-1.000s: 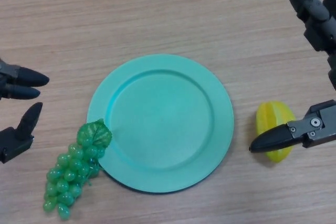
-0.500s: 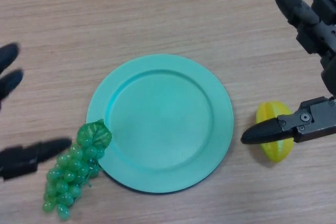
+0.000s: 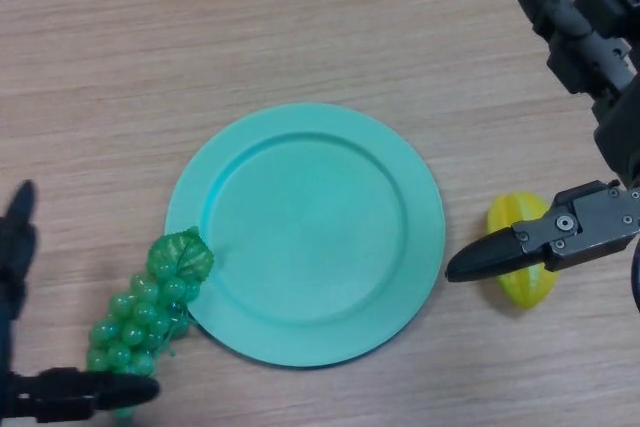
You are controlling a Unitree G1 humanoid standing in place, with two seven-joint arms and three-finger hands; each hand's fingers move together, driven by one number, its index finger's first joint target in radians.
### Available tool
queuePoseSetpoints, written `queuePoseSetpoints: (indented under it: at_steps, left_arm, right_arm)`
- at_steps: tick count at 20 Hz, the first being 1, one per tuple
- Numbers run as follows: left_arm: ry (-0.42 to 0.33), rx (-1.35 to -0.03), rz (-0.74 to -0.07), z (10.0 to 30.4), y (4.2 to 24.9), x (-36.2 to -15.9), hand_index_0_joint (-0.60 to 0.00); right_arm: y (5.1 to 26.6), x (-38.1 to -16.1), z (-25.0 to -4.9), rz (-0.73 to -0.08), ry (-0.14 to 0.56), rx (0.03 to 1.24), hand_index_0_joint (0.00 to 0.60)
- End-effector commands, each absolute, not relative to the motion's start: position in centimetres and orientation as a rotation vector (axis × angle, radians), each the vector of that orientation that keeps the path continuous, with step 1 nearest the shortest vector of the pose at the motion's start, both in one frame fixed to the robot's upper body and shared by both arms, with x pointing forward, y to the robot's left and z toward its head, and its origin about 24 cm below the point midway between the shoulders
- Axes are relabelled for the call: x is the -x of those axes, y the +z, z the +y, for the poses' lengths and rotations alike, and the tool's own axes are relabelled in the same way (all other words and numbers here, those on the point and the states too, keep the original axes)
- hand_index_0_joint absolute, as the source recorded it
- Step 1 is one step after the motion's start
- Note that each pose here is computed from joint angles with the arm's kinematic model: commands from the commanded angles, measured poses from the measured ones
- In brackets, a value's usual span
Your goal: Pick up the green grapes and place it on the plate
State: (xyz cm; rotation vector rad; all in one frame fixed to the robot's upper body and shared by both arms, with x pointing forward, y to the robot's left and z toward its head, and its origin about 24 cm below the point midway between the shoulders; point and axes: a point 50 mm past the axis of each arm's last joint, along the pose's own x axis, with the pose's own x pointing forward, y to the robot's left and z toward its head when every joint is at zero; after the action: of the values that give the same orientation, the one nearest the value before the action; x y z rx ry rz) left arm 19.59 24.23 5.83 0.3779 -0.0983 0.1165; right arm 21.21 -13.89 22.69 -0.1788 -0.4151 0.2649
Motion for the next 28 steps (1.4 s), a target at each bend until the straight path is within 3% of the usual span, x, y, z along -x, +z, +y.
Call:
queuePoseSetpoints:
  at_steps: [1,11,13,14,15,16,17,20,21,22,24,28]
  left_arm:
    - [0.137,-0.49,-0.321,24.6,8.4,-19.3,0.0]
    - [0.067,-0.583,-0.245,24.2,5.3,-19.7,0.0]
    - [0.061,-0.605,-0.229,24.1,5.0,-19.7,0.0]
    - [0.054,-0.621,-0.213,24.0,4.7,-19.7,0.0]
    - [0.048,-0.629,-0.203,24.0,4.5,-19.6,0.0]
    - [0.041,-0.633,-0.191,24.0,4.3,-19.5,0.0]
    - [0.038,-0.634,-0.187,24.0,4.3,-19.4,-0.05]
    - [0.034,-0.632,-0.178,24.1,4.6,-19.5,-0.449]
    - [0.031,-0.54,-0.178,24.1,5.2,-19.5,-0.55]
    - [0.045,-0.315,-0.168,24.3,6.3,-19.4,-0.6]
    - [0.083,-0.27,-0.174,24.7,6.9,-19.2,-0.6]
    - [0.085,-0.166,-0.166,24.9,7.7,-19.0,-0.6]
  right_arm:
    - [25.0,-19.9,-14.3,-0.6,0.23,0.194,0.0]
    - [25.2,-19.4,-15.0,-0.615,0.215,0.165,0.0]
    - [25.3,-19.3,-15.0,-0.619,0.214,0.165,0.198]
    - [25.3,-19.3,-15.1,-0.619,0.213,0.166,0.348]
    - [25.2,-19.3,-15.1,-0.619,0.211,0.166,0.349]
    - [25.2,-19.3,-15.1,-0.618,0.209,0.166,0.198]
    - [25.2,-19.3,-15.1,-0.618,0.208,0.166,0.136]
    - [25.2,-19.2,-15.1,-0.616,0.204,0.161,0.037]
    - [25.3,-19.2,-15.1,-0.618,0.203,0.158,0.012]
    - [25.2,-19.1,-15.1,-0.618,0.201,0.155,0.0]
    - [25.2,-19.1,-15.1,-0.613,0.199,0.154,0.0]
    - [25.1,-19.1,-15.0,-0.609,0.207,0.158,0.0]
